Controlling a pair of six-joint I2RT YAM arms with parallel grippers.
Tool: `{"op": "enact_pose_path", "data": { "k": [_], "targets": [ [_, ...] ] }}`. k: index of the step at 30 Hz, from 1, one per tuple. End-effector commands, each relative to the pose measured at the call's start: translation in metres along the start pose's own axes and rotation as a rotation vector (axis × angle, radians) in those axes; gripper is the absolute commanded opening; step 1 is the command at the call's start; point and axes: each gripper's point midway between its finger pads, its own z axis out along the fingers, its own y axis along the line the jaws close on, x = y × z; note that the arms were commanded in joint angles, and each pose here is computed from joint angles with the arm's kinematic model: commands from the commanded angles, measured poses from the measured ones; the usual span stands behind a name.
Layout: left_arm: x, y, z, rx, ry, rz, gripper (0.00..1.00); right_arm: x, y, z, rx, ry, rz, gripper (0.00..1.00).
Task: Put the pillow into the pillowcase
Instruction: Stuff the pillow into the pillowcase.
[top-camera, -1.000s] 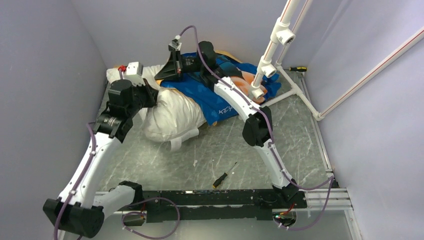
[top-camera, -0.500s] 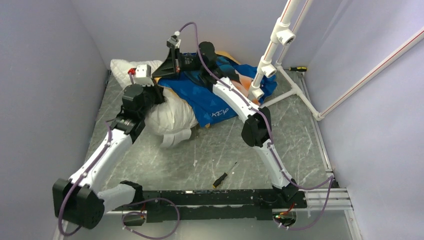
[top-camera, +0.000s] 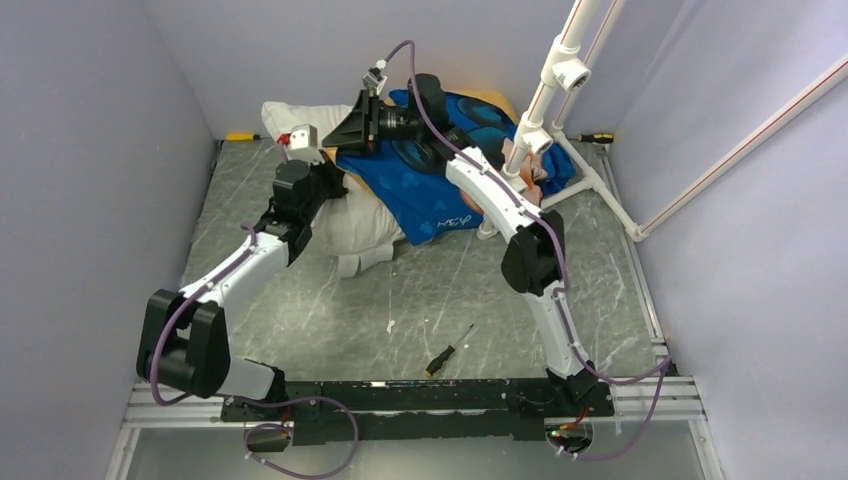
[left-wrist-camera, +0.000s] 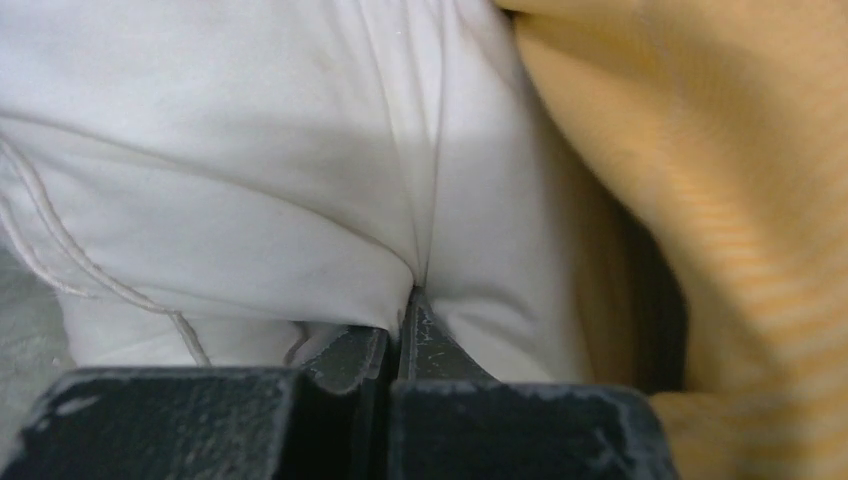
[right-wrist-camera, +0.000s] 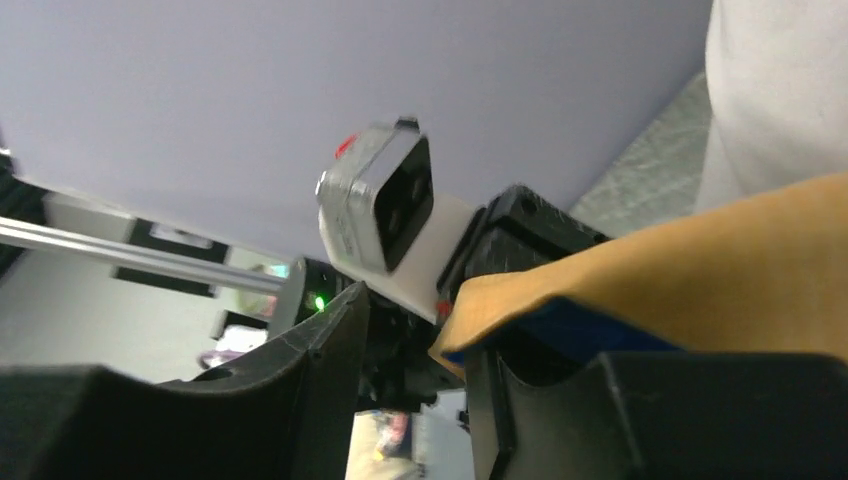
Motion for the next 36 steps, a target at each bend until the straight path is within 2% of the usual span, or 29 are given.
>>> {"op": "enact_pose_path", "data": {
  "k": [1, 4, 5, 12, 15, 17, 22, 28, 31, 36],
  "targets": [
    [-0.002, -0.03, -0.019, 0.097, 0.09, -0.093, 0.0, 0.016, 0.071, -0.022, 0.063, -0.006, -0.287, 0.47],
    [0.002, -0.02, -0.021, 0.067, 0.144, -0.131, 0.0, 0.004, 0.041, -0.036, 0.215, -0.056, -0.32, 0.65],
    [0.003, -0.018, -0.022, 0.065, 0.155, -0.137, 0.0, 0.003, 0.034, -0.041, 0.267, -0.065, -0.332, 0.68],
    [0.005, -0.01, -0.021, 0.059, 0.193, -0.147, 0.0, 0.003, -0.022, -0.113, 0.769, -0.189, -0.463, 0.79],
    [0.007, -0.009, -0.02, 0.061, 0.213, -0.148, 0.0, 0.011, -0.041, -0.153, 0.985, -0.183, -0.516, 0.81],
    [0.007, -0.009, -0.021, 0.063, 0.225, -0.147, 0.0, 0.02, -0.05, -0.171, 1.07, -0.16, -0.535, 0.81],
    [0.009, -0.006, -0.02, 0.053, 0.253, -0.159, 0.0, 0.063, -0.077, -0.188, 1.194, -0.048, -0.584, 0.81],
    [0.011, -0.01, -0.021, 0.067, 0.301, -0.162, 0.0, 0.127, -0.143, -0.185, 1.29, 0.109, -0.612, 0.8],
    [0.009, -0.013, -0.022, 0.079, 0.305, -0.163, 0.0, 0.132, -0.168, -0.181, 1.31, 0.124, -0.633, 0.8],
    [0.006, -0.017, -0.029, 0.097, 0.313, -0.156, 0.0, 0.105, -0.187, -0.17, 1.361, 0.081, -0.702, 0.76]
  ]
}}
